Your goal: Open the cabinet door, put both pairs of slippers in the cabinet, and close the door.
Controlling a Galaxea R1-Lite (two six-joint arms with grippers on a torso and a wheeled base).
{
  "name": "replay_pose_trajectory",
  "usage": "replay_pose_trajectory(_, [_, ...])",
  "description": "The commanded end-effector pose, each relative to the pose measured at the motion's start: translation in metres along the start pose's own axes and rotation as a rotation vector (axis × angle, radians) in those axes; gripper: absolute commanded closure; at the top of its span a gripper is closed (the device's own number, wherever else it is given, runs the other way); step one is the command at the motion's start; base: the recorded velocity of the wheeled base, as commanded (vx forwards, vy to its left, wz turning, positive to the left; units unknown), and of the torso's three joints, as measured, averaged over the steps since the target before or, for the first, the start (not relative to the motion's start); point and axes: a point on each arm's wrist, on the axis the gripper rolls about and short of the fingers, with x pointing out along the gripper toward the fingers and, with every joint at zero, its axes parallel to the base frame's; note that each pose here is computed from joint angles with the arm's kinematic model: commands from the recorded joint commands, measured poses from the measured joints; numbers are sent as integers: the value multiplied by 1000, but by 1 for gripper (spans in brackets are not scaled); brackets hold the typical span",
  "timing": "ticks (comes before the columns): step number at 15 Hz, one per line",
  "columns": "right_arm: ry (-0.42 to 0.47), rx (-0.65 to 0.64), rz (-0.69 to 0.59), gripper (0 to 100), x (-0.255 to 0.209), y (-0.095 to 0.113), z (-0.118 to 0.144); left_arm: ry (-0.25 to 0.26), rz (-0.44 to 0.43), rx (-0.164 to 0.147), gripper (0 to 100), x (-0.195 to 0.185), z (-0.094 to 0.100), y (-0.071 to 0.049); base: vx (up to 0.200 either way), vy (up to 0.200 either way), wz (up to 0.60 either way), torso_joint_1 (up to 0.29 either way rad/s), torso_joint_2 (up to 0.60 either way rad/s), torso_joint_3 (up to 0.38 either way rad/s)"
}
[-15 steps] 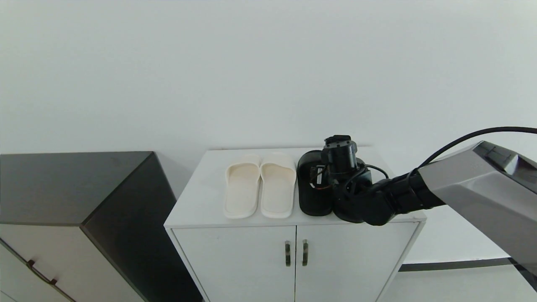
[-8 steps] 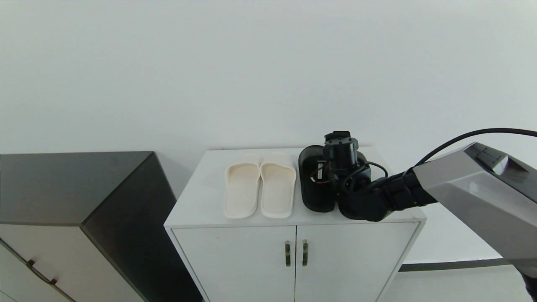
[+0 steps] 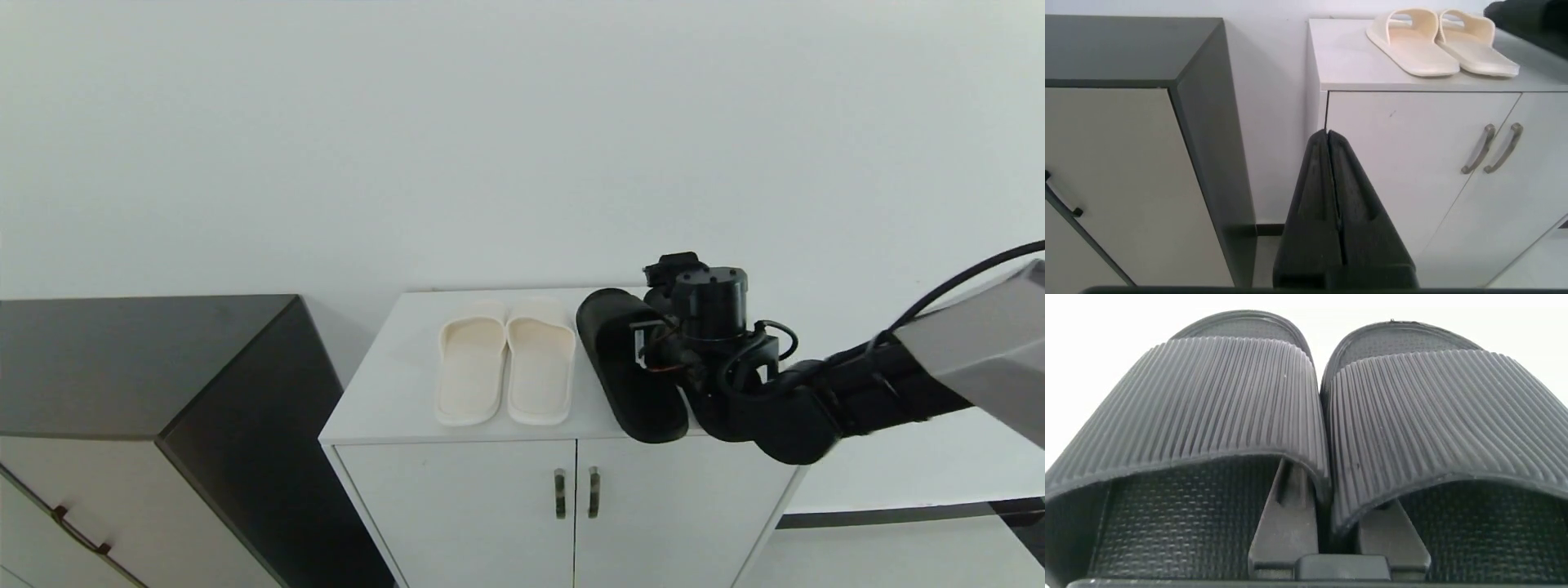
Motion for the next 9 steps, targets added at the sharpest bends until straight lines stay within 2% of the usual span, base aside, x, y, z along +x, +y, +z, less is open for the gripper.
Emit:
replay_pose_trajectory(1, [-24,-1,224,100,-88,-18,28,0,0,-1,100,0,0,0,0,0,0,0,0,0])
replay_pose_trajectory(4, [28,-18,416,100,-138,-24,23,0,-2,-1,100,0,0,0,0,0,0,0,0,0])
replay_pose_trajectory(9, [99,-57,493,100,-161,-22,16,1,-8,-1,100,0,0,0,0,0,0,0,0,0])
